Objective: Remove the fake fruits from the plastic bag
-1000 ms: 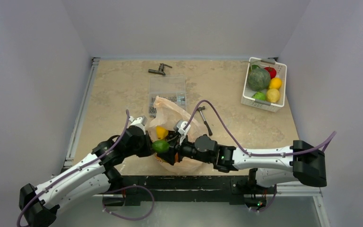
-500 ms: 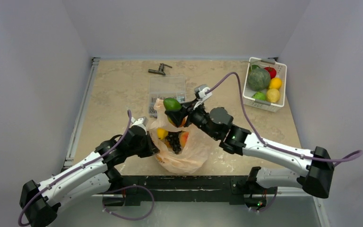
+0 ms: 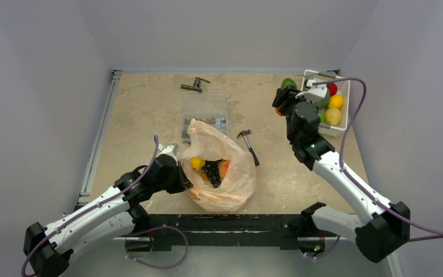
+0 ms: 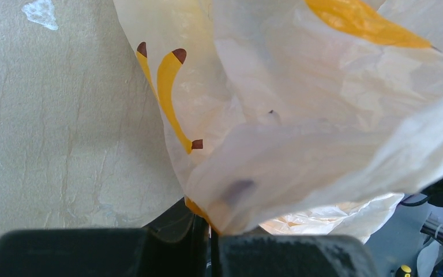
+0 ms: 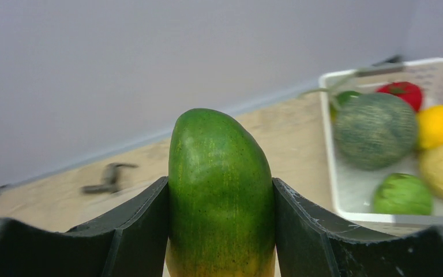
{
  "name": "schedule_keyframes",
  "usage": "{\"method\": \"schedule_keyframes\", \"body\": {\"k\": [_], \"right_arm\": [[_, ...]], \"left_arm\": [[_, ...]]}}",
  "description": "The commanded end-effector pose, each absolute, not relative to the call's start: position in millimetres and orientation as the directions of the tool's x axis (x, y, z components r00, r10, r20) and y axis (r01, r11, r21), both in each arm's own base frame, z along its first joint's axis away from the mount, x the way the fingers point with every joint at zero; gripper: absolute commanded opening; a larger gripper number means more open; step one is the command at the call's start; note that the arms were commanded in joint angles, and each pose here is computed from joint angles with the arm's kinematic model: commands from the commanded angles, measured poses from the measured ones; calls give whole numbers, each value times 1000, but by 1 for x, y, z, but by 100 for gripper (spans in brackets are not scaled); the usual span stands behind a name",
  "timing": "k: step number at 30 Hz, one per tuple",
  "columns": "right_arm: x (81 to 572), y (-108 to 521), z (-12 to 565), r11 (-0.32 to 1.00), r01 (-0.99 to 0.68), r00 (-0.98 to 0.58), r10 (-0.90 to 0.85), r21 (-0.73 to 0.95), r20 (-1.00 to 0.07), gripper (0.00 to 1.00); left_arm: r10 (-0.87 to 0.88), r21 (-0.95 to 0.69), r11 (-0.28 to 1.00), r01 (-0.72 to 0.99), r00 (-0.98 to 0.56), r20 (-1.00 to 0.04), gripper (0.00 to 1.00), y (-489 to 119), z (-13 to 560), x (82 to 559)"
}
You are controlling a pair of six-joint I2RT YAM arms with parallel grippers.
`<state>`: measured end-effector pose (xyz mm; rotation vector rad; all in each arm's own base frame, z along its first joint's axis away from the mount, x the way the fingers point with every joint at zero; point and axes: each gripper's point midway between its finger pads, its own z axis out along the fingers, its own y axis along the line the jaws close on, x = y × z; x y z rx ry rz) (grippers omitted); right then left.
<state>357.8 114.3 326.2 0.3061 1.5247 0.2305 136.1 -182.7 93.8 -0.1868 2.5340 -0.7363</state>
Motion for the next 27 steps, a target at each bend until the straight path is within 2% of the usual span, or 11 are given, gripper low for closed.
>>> {"method": "schedule_keyframes", "body": {"k": [1,4,10,15,20,22,27], "right_arm": [[402,42,298,897,324,27,310,302,-950,0],[428,-8,269,847,464,-16,302,260,-953,0],[459,-77,219,767,615,-137,336,186,-932,0],[470,-126,175,720,677,-217,397,155,-892,0],[485,-150,150,704,704,-294,401,87,-868,1],[490,-152,140,710,702,-339,400,55,-852,15],[493,-149,134,728,684,-378,399,38,-836,61]], "left_arm": [[-272,-562,827,24,-857,-437,0,-187,109,139],[-267,-563,826,28,-860,-434,0,-186,109,137],[-261,-557,829,38,-856,-446,0,-187,112,140],[-247,-557,829,55,-857,-452,0,-192,116,143],[-228,-557,828,67,-867,-443,0,-196,115,143],[-230,-560,826,66,-867,-442,0,-197,115,143],[-236,-565,823,67,-863,-446,0,-196,118,143]]}}
